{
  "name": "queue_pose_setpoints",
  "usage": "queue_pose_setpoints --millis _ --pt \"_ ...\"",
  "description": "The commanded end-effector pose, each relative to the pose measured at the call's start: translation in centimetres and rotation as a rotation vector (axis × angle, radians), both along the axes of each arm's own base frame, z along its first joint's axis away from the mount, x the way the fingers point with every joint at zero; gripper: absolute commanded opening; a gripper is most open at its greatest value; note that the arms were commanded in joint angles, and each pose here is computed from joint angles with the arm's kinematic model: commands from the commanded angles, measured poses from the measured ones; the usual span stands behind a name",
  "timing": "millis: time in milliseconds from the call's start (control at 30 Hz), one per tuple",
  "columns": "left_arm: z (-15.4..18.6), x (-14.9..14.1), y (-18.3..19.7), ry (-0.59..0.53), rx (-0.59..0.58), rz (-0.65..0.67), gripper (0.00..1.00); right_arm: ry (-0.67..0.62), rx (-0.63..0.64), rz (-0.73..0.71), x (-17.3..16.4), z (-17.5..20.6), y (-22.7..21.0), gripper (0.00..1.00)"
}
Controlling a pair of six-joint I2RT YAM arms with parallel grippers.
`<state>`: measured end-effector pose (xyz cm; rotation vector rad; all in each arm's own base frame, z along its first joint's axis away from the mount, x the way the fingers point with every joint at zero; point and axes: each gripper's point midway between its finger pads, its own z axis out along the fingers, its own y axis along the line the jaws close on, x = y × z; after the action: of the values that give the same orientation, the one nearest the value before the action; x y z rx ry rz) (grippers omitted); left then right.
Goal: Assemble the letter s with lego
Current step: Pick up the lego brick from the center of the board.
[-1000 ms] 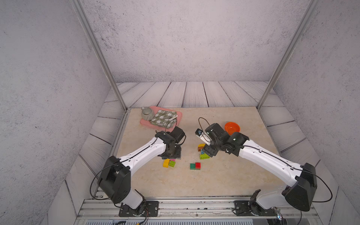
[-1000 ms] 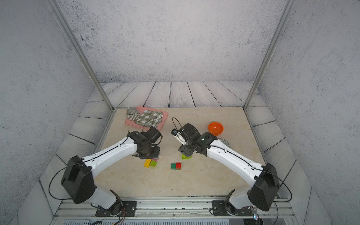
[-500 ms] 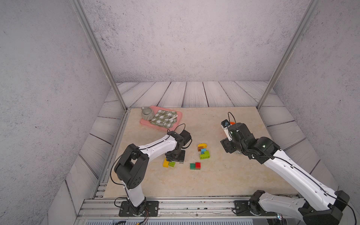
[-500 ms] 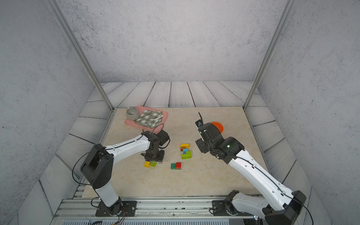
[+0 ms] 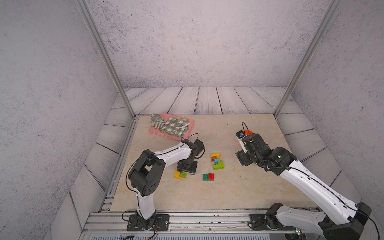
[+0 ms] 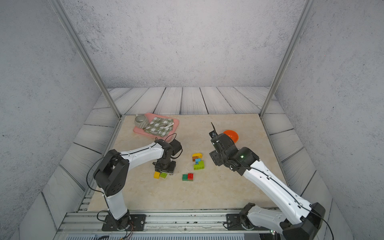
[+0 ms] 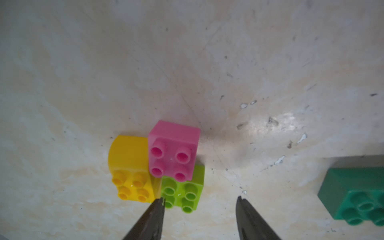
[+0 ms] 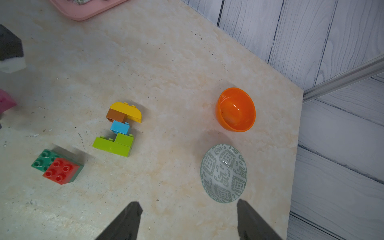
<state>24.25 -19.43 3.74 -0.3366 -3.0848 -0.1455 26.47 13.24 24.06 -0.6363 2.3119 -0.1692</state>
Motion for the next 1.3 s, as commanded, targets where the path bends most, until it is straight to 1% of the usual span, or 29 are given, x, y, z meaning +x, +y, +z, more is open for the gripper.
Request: queue_pose_setpoints --millis 0,367,567,733,800,833,900,967,1133,1267 --pt "0.0 0.4 0.2 0.004 0.006 -0.002 0.59 0.002 0.001 -0.021 -0.3 -0.1 -0.6 0.76" --pt "-0.6 0.2 0.5 0.029 -0.011 0.023 0.59 0.016 0.005 -0.024 -0.2 -0.4 -0.4 0.76" --pt "-0.9 -0.1 0.4 0.043 -0.019 0.024 0.49 0.026 0.004 -0.024 -0.2 -0.4 -0.2 0.76" --pt "-1.0 -0.5 0.7 0.051 -0.013 0.030 0.47 0.030 0.007 -0.025 -0.2 -0.4 -0.2 0.76" --pt "-1.0 -0.6 0.8 0.051 -0.011 0.032 0.49 0.033 0.006 -0.023 -0.2 -0.5 -0.2 0.76" --pt "-0.9 -0.7 0.8 0.054 -0.011 0.033 0.51 0.034 0.009 -0.025 -0.2 -0.5 -0.2 0.76" --pt "-0.9 -0.8 1.1 0.054 -0.003 0.037 0.60 0.036 0.008 -0.024 -0.2 -0.6 -0.1 0.76" --pt "-1.0 -0.9 1.1 0.056 -0.004 0.037 0.61 0.037 0.009 -0.026 -0.2 -0.6 -0.1 0.76" --pt "-1.5 -1.4 1.0 0.076 -0.015 0.050 0.56 0.042 0.012 -0.026 -0.3 -0.8 -0.1 0.76" --pt "-1.8 -1.6 0.5 0.086 -0.044 0.060 0.47 0.038 0.011 -0.026 -0.3 -0.7 -0.2 0.76"
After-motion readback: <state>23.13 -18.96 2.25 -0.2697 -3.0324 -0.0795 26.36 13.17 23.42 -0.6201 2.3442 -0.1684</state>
